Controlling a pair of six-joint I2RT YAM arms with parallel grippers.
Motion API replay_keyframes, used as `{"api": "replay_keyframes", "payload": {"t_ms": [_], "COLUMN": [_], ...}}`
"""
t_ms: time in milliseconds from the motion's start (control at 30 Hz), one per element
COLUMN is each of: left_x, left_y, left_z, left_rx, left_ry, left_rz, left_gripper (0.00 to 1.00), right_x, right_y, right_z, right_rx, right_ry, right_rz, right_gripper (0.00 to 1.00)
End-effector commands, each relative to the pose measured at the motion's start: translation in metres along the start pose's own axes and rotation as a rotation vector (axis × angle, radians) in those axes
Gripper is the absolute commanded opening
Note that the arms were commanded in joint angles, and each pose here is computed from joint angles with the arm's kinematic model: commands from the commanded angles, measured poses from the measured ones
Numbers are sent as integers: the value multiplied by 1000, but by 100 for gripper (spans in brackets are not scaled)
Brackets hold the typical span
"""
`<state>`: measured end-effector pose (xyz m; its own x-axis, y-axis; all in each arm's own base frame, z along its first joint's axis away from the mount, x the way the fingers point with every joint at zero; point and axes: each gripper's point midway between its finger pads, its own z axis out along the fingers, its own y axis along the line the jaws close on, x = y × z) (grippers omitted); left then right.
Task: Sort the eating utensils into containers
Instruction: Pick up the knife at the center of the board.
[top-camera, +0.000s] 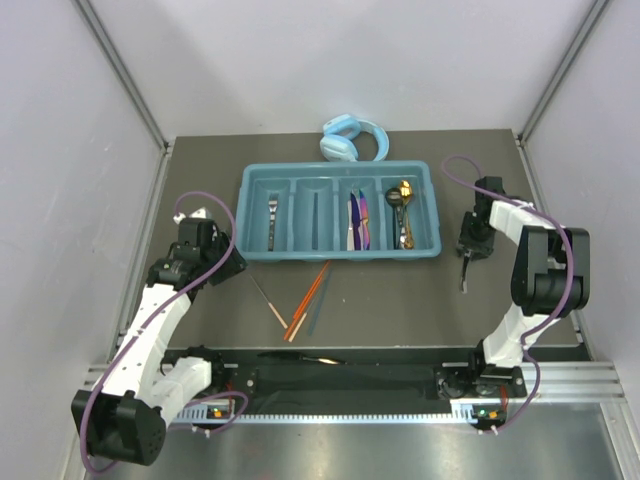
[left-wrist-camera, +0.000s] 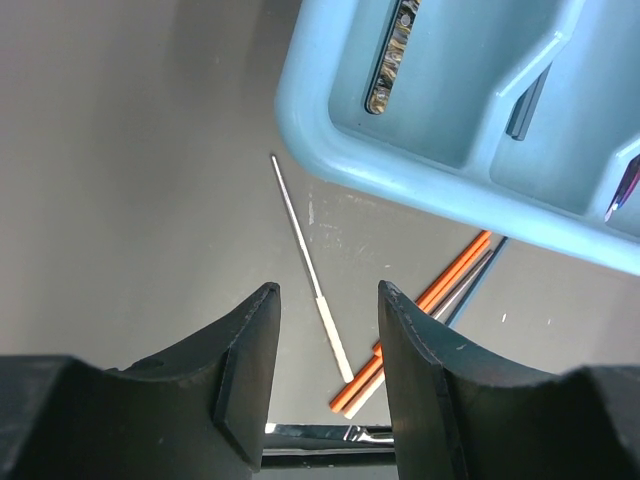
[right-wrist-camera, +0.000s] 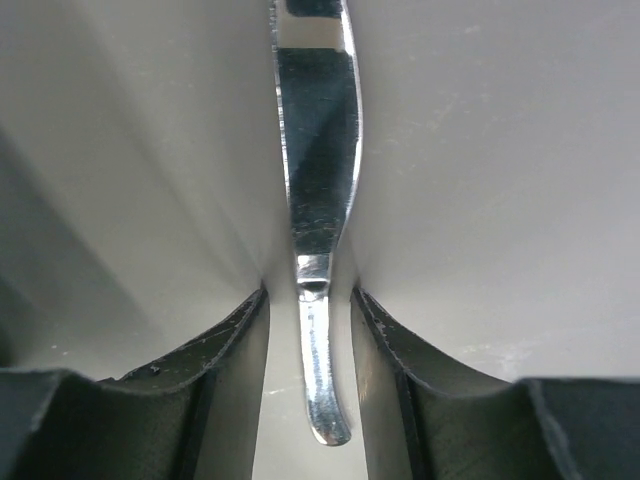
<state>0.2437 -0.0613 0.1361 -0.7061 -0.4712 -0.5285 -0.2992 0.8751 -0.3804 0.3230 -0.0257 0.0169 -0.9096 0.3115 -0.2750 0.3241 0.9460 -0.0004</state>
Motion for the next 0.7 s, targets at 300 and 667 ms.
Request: {"api": "replay_keyframes", "payload": {"t_ms": [300, 667], "left_x": [-12, -12], "left_y": [-10, -9], "left_z": [-2, -1], "left_rx": [43, 37], "left_ry": [-41, -38], "left_rz": [15, 13], "left_gripper": [49, 49], "right_x": [55, 59], "right_y": [-19, 23], "right_z": [28, 16], "right_rx": [82, 33], "right_ry": [183, 129], "right_rz": [-14, -121], "right_gripper": [0, 0]}}
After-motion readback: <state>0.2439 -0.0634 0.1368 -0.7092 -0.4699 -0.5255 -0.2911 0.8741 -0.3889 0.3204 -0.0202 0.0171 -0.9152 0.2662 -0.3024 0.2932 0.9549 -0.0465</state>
